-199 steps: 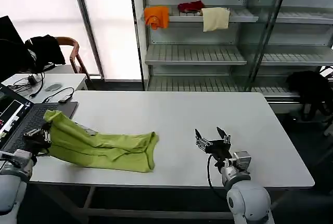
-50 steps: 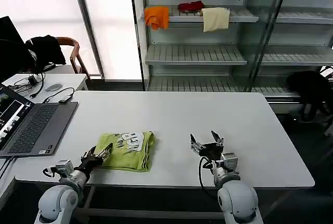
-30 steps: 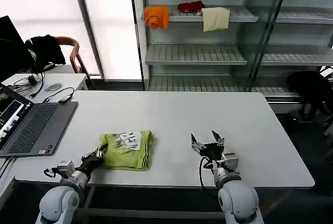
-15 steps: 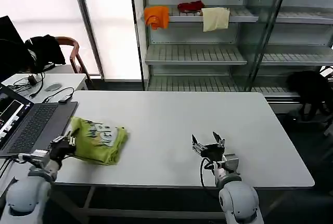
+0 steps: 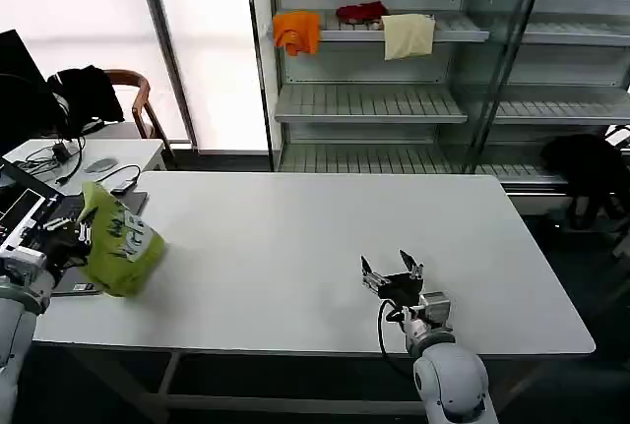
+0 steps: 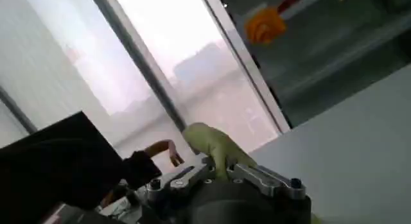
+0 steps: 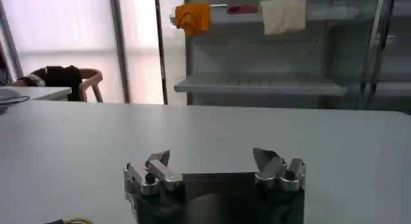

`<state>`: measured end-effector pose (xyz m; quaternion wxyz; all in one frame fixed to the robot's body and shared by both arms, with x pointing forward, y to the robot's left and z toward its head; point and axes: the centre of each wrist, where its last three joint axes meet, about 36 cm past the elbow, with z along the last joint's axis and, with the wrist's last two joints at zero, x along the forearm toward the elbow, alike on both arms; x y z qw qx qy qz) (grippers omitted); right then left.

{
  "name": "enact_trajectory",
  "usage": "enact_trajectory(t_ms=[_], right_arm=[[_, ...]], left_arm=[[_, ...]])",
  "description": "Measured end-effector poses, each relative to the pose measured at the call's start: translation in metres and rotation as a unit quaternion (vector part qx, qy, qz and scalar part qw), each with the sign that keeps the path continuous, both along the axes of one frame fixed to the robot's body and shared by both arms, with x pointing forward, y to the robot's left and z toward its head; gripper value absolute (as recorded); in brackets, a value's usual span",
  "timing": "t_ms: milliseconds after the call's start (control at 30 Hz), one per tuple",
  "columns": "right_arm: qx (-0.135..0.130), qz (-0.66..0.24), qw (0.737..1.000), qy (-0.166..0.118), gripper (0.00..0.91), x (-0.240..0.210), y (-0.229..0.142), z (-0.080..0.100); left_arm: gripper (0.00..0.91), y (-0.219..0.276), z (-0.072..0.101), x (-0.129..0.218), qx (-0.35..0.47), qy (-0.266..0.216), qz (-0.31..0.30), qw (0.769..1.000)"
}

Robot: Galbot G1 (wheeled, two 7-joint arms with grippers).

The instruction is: Fold and organize the clothes.

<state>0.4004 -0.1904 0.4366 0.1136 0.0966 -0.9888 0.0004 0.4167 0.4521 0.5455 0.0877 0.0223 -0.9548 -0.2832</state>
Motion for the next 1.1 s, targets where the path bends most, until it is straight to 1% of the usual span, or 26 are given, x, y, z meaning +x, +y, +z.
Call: enact_trajectory(t_ms=[100, 200, 300, 367, 533, 767, 800, 900, 933, 1100], right_arm=[[-0.002, -0.002, 1.000, 0.003, 0.907, -0.001, -0.003, -0.006], [-0.003, -0.003, 1.000, 0.004, 0.907, -0.003, -0.007, -0.009], [-0.005, -0.006, 1.000, 0.005, 0.907, -0.005, -0.012, -0.012], [-0.006, -0.008, 1.000, 0.006, 0.907, -0.006, -0.014, -0.013], [-0.008, -0.012, 1.000, 0.005, 0.907, -0.009, -0.017, -0.012], [-0.004, -0.013, 1.000, -0.003, 0.907, -0.010, -0.014, -0.004], [-0.004, -0.013, 1.000, -0.004, 0.907, -0.009, -0.014, -0.003], [-0.003, -0.011, 1.000, -0.007, 0.907, -0.009, -0.012, 0.002], [-0.002, -0.011, 1.000, -0.007, 0.907, -0.008, -0.011, 0.003], [0.002, -0.005, 1.000, -0.010, 0.907, -0.009, -0.007, 0.010]], left_arm=[[0.071, -0.009, 0.004, -0.002, 0.015, 0.004, -0.009, 1.000], [0.081, -0.026, -0.003, -0.002, 0.027, 0.013, -0.023, 0.999], [0.081, -0.047, -0.022, -0.001, 0.035, 0.029, -0.039, 0.998], [0.081, -0.065, -0.037, 0.000, 0.034, 0.040, -0.049, 0.997], [0.081, -0.119, -0.072, 0.003, 0.010, 0.061, -0.078, 0.995], [0.091, -0.191, -0.098, -0.001, -0.046, 0.086, -0.112, 0.989], [0.091, -0.200, -0.101, -0.001, -0.055, 0.088, -0.116, 0.988], [0.131, -0.224, -0.106, -0.001, -0.078, 0.094, -0.125, 0.985], [0.151, -0.231, -0.107, -0.001, -0.086, 0.094, -0.128, 0.984], [0.181, -0.261, -0.106, 0.000, -0.117, 0.095, -0.146, 0.978]])
